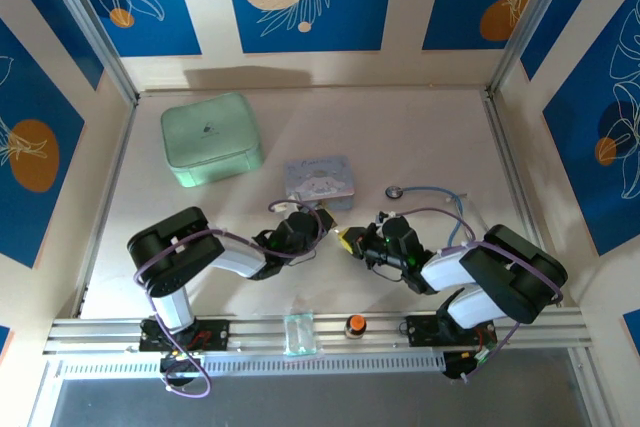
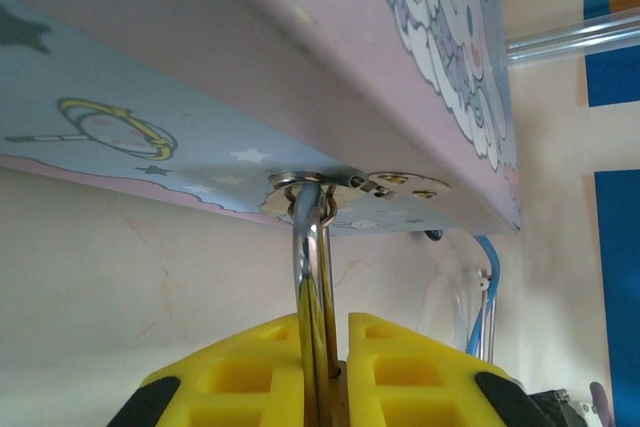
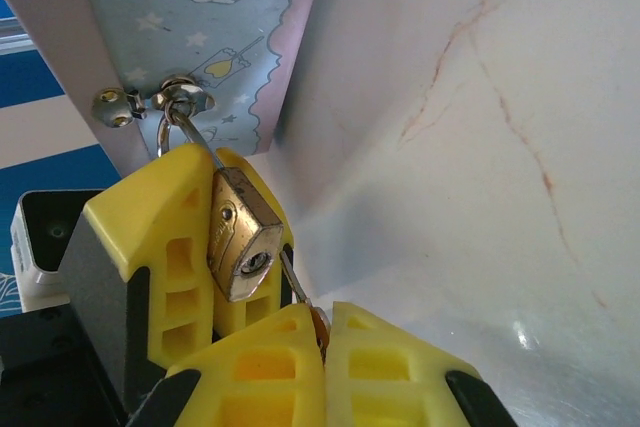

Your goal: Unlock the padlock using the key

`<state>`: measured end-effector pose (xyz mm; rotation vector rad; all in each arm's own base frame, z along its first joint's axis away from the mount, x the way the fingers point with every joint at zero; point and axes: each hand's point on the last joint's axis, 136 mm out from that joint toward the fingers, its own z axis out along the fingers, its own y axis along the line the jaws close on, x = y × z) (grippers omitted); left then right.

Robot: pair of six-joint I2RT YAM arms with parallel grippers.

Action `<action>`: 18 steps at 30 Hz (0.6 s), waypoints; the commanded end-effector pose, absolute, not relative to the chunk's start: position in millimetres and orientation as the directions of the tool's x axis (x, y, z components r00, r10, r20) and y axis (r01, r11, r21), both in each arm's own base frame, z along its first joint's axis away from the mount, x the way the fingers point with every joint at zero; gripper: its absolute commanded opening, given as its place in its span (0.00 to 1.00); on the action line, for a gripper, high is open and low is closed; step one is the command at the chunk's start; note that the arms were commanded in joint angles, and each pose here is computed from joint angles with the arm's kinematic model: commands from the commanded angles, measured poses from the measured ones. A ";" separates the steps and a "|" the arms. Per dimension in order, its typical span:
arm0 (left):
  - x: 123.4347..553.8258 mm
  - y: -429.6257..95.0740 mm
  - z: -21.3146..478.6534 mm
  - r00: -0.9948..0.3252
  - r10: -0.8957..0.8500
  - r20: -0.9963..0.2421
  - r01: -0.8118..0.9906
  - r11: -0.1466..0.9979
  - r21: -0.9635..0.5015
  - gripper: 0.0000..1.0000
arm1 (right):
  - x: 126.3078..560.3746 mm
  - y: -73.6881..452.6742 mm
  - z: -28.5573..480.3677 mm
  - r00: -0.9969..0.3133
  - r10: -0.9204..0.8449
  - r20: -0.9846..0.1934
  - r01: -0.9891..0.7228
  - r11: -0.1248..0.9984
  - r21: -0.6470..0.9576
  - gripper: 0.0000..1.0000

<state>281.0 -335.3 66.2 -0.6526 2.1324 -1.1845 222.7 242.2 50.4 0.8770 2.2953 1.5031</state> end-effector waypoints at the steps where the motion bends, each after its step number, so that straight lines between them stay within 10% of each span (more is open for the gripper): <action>1: 290.7 -338.5 83.1 -0.661 -0.709 -0.245 -0.106 0.411 -0.905 0.00 | 227.9 240.4 54.2 -0.762 0.641 0.094 0.336 0.267 0.903 0.00; 18: 283.6 -349.6 84.8 -0.686 -0.707 -0.174 -0.114 0.340 -0.934 0.00 | 246.1 242.0 66.8 -0.743 0.664 0.082 0.286 0.205 0.936 0.00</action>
